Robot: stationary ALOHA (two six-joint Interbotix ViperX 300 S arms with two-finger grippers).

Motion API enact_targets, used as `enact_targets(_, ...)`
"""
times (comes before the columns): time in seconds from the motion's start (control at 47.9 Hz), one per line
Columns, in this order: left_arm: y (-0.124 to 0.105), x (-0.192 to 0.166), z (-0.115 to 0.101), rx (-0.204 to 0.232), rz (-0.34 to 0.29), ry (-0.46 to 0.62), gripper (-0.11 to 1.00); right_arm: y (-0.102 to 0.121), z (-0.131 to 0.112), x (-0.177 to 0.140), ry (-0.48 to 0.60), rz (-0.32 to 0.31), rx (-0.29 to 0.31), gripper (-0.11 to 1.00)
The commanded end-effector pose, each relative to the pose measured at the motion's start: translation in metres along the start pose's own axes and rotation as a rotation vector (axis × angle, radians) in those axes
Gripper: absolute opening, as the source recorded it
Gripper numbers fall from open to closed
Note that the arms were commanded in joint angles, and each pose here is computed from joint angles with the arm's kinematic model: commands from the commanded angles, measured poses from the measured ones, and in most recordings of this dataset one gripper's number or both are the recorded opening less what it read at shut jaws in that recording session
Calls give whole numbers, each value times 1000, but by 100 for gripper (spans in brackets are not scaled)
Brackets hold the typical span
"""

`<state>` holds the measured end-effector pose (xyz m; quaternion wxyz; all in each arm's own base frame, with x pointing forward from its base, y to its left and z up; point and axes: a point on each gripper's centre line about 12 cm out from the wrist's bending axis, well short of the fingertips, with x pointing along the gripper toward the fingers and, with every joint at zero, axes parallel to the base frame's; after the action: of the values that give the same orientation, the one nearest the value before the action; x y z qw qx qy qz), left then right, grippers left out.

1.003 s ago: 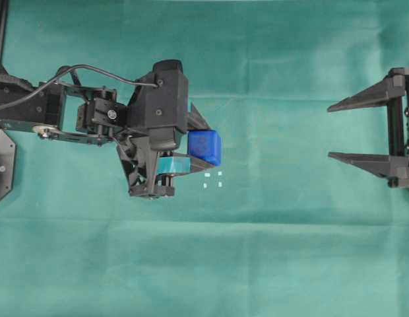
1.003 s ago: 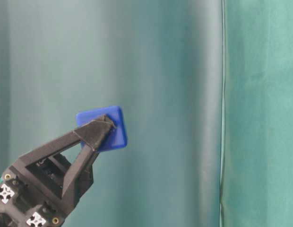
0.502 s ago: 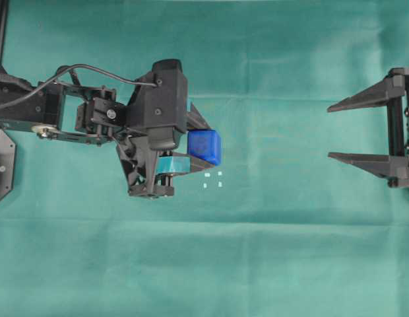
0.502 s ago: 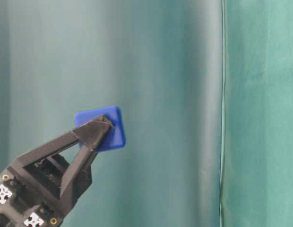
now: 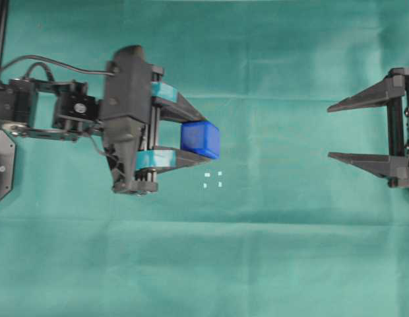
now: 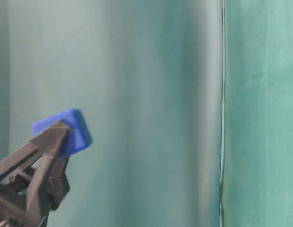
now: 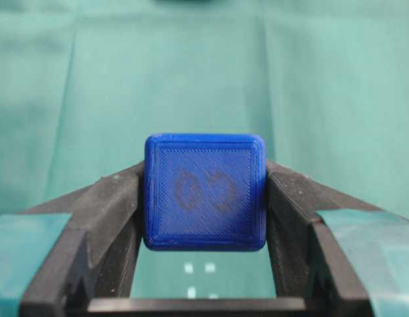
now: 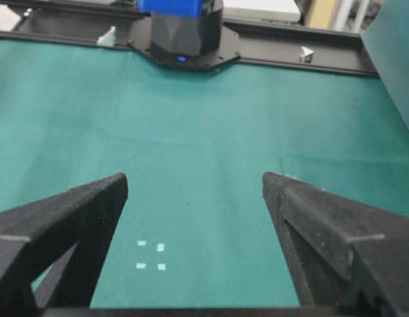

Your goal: Handover the blue block to the right arm after grasping it with the left arm, then place it in the designated position.

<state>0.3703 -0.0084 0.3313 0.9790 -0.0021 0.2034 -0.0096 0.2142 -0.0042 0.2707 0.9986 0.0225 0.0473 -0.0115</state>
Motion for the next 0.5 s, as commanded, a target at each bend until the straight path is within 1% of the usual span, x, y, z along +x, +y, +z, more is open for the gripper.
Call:
enact_targets(0.0,-1,-14,13,4,-3,-87,47,0,6,2,-15,-2,-1,94)
enact_targets(0.167,-1,-24,14,4,-5,-155,47,0,7,2,-19,-2,-1,94)
enact_targets(0.481,-1,-28,12,4,-5,-167,47,0,7,2,-19,-2,-1,94)
